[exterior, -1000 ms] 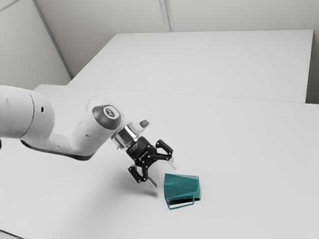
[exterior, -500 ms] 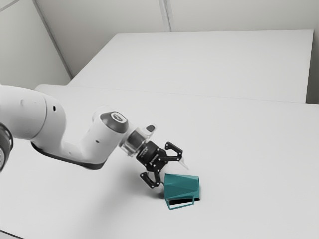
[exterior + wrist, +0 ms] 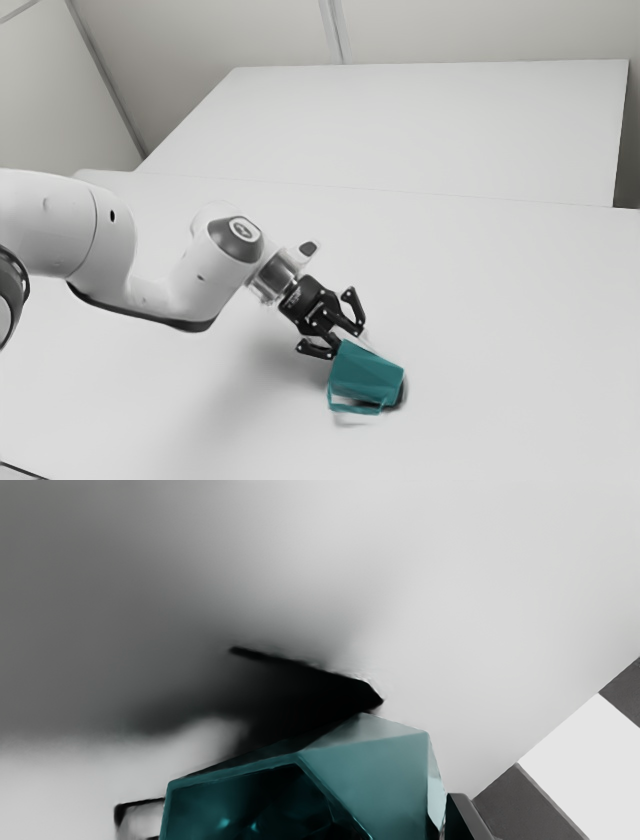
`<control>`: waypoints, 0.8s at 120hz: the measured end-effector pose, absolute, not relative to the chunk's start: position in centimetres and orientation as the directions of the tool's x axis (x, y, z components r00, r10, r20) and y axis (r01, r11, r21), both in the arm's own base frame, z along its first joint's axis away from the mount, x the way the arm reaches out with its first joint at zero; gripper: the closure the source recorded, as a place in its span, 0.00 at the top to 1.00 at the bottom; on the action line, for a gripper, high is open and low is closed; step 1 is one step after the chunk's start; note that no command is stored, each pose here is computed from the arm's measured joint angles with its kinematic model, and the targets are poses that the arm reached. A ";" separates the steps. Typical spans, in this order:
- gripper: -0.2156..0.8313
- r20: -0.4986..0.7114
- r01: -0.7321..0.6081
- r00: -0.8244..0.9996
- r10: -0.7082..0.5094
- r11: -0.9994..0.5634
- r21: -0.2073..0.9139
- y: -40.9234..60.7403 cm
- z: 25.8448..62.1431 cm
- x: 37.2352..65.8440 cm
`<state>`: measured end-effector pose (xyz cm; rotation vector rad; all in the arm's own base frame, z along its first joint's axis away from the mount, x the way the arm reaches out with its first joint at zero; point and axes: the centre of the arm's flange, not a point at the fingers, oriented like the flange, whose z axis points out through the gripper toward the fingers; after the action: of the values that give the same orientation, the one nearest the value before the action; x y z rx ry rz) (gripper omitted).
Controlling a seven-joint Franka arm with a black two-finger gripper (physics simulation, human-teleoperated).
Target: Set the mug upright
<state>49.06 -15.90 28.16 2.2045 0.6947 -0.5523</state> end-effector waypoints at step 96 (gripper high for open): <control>0.05 -0.195 0.222 0.968 0.159 -0.905 0.363 -15.1 40.0 49.4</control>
<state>49.41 -15.15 39.97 2.7269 0.2748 -0.2263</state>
